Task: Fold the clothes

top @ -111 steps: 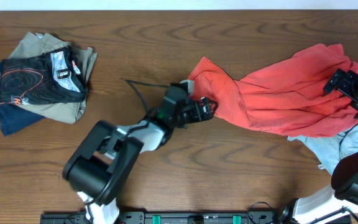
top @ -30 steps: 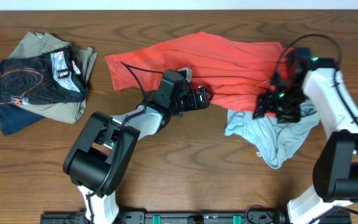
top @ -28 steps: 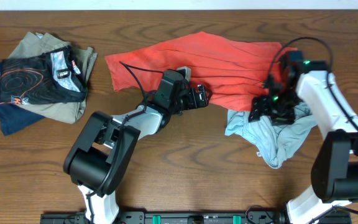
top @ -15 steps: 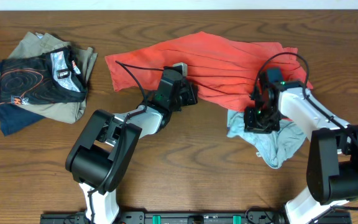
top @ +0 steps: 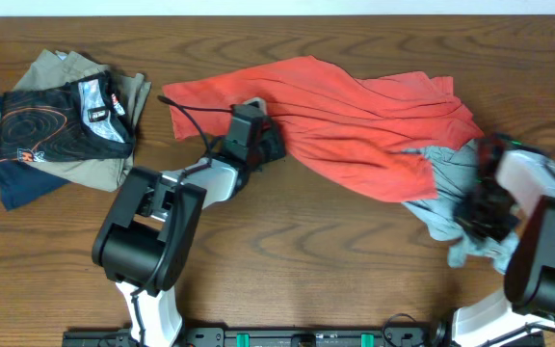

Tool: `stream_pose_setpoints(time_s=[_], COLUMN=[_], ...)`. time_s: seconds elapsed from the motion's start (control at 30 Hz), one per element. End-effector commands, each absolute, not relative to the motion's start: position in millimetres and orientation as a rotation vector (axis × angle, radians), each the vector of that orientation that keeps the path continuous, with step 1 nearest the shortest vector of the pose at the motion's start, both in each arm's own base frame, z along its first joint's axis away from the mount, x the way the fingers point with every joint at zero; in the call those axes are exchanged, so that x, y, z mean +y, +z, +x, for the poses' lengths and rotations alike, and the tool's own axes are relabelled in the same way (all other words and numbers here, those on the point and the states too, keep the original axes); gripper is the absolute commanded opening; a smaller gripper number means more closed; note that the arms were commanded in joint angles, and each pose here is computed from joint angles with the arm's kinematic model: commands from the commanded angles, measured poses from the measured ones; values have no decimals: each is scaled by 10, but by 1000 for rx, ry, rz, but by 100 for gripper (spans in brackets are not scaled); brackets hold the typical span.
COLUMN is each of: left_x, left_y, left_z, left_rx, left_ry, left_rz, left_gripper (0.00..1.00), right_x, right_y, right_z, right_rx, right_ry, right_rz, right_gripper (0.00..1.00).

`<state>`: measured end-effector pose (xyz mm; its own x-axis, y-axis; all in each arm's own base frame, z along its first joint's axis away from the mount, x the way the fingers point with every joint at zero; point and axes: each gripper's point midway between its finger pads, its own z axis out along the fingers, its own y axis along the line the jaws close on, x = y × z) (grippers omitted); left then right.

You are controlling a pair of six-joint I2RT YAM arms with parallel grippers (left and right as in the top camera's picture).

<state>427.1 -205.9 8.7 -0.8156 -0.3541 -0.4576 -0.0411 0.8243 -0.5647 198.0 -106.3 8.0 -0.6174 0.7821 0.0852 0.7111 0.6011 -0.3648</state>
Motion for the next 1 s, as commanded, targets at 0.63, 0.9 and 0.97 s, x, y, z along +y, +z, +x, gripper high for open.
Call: stream_pose_setpoints(time_s=[0.63,0.9,0.97], left_x=[-794,-1189,-1377], left_y=[627,822,774], left_z=[4340,3992,3867], left_rx=[2419,2500,2549], left_ry=[-618,-826,-858], left_rz=[-387,-277,-231], left_gripper=[17,43,48], right_x=[-1380,-805,-652], right_y=[1047,930,858], right_z=[2881,3226,3309], right_rx=[-3088,-3238,-3276], right_ry=[-641,-670,-647], right_rz=[-1035,-587,-475], right_gripper=[16,5,13])
